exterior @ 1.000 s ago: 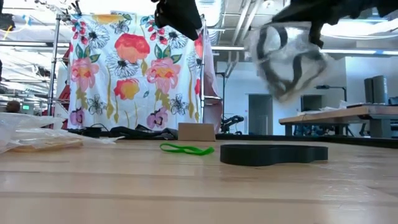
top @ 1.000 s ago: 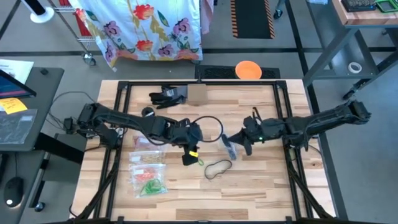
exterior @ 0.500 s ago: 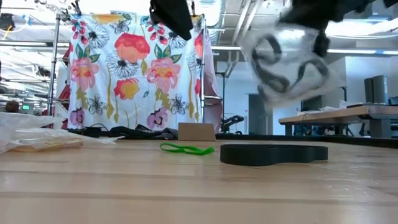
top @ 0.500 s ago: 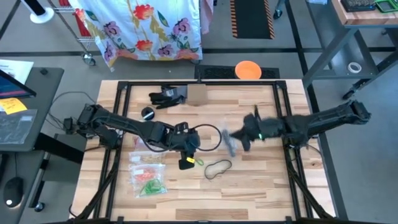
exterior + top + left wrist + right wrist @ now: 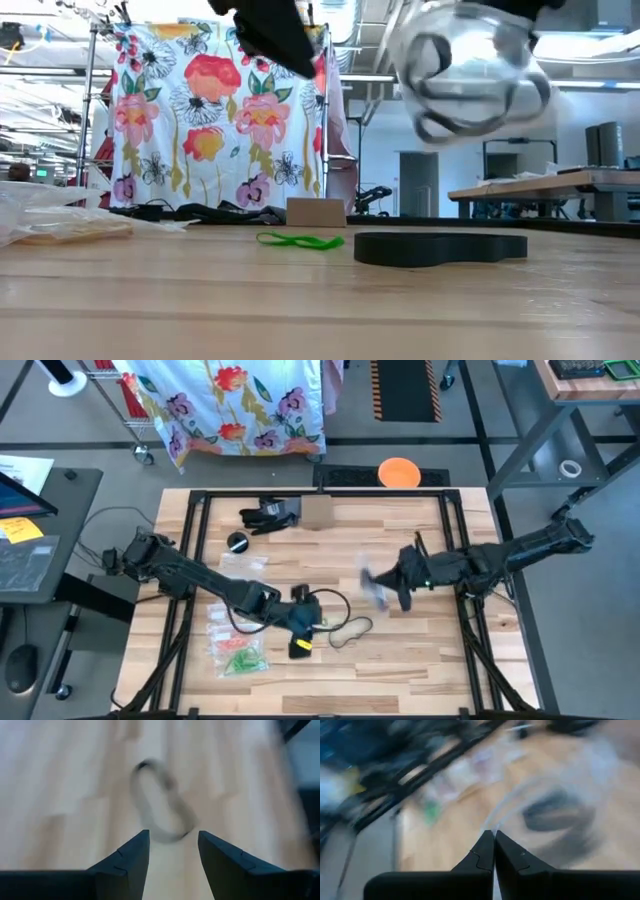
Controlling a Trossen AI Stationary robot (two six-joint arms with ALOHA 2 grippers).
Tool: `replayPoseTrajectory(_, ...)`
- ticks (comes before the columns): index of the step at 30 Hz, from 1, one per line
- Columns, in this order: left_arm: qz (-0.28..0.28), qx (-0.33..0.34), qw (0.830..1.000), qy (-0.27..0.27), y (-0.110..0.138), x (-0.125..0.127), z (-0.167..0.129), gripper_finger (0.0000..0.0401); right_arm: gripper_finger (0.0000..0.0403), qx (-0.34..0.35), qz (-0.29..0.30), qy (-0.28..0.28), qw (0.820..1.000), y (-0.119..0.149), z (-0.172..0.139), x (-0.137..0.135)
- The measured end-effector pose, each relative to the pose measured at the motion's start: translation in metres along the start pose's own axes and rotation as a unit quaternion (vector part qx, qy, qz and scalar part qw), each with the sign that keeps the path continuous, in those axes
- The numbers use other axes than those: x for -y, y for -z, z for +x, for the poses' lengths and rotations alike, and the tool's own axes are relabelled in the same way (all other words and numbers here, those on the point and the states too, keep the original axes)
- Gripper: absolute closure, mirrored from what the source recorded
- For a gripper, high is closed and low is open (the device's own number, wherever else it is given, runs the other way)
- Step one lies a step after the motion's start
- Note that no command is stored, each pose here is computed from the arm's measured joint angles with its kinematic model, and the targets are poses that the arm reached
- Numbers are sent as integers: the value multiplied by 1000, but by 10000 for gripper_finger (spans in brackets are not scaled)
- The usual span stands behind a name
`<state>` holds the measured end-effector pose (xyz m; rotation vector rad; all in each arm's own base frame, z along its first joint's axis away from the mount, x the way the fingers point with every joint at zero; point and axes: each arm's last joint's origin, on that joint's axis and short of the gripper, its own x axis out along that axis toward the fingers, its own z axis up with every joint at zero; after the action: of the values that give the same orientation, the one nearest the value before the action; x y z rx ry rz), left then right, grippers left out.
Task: Sort rubber bands
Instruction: Put the black rubber band into the transparent zip bag
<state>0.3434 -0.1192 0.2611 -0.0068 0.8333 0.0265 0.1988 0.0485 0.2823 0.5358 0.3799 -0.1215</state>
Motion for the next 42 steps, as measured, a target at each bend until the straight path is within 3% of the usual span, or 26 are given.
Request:
replayPoseTrajectory(3,-66,69,994,52,9,11,23,238,403,5,-33,21,999,16,-7,-2)
replayPoseTrajectory(7,-111,103,987,55,20,20,57,238,403,30,-36,-6,999,20,-22,-2)
replayPoseTrajectory(13,-104,85,991,-11,37,34,113,238,403,29,-36,5,999,35,-18,10)
replayPoseTrajectory(20,-113,58,988,-83,48,19,154,238,403,23,-14,-1,1000,38,-7,12)
replayPoseTrajectory(24,-115,37,987,-108,54,16,159,238,403,13,-18,-9,1000,40,-4,11)
replayPoseTrajectory(27,-131,25,986,-98,58,14,160,246,403,21,-29,-12,999,39,-3,9)
replayPoseTrajectory(29,-142,26,985,-95,56,16,158,274,403,29,-42,4,999,41,-1,9)
replayPoseTrajectory(34,-127,17,988,-86,48,28,148,387,403,38,-53,19,998,41,4,9)
replayPoseTrajectory(39,-95,17,993,-72,26,39,124,396,403,22,-20,20,999,41,9,13)
replayPoseTrajectory(42,-67,64,991,-92,2,44,96,398,403,-61,17,3,998,47,17,23)
